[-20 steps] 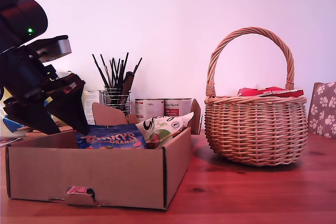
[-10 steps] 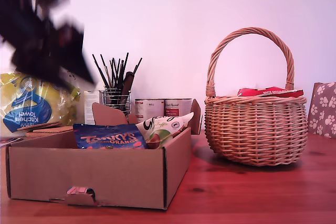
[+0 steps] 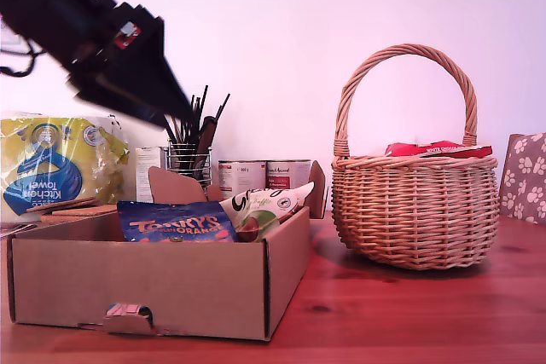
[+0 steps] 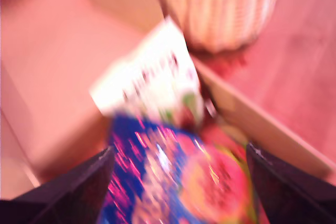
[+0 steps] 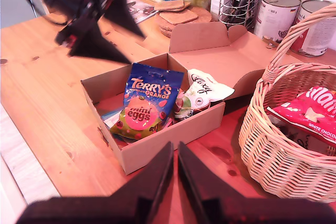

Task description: Move the bags of Easter eggs from the cardboard box on the left into the woven basket on the right side.

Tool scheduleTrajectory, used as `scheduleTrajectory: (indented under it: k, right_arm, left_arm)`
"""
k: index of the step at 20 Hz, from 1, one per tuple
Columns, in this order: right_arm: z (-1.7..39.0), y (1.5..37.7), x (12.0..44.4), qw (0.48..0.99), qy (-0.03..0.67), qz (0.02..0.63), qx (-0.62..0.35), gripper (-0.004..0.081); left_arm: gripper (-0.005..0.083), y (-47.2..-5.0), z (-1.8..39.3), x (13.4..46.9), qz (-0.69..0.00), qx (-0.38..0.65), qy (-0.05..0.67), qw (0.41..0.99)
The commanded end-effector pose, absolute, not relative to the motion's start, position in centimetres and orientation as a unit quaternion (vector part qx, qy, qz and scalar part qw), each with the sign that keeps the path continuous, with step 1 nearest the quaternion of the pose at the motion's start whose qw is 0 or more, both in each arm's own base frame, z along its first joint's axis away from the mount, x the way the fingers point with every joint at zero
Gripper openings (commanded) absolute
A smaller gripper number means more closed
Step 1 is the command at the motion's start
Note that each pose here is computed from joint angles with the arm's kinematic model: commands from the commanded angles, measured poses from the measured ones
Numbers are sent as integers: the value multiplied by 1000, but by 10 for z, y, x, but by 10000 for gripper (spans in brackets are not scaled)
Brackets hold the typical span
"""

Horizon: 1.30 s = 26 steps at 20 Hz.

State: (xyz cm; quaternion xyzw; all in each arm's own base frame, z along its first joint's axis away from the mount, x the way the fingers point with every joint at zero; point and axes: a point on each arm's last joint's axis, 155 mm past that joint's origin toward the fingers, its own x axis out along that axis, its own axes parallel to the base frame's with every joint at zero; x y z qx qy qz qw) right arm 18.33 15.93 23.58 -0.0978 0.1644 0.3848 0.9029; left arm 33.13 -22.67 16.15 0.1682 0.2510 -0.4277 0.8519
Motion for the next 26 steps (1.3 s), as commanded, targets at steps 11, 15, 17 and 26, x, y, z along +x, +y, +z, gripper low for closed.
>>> scheduleTrajectory:
  k: [11, 15, 17, 26]
  right_arm:
    - [221, 158, 183, 900, 187, 382, -98, -1]
    - [220, 158, 183, 900, 188, 382, -98, -2]
    - [220, 158, 183, 900, 188, 382, -98, -2]
    - [219, 157, 183, 899, 190, 382, -99, -1]
  left_arm:
    - [712, -231, 69, 381, -426, 168, 337, 822]
    - [712, -232, 51, 360, -448, 134, 388, 795]
    - [712, -236, 52, 353, -456, 110, 401, 787]
    - [712, -258, 77, 308, -517, 40, 467, 717]
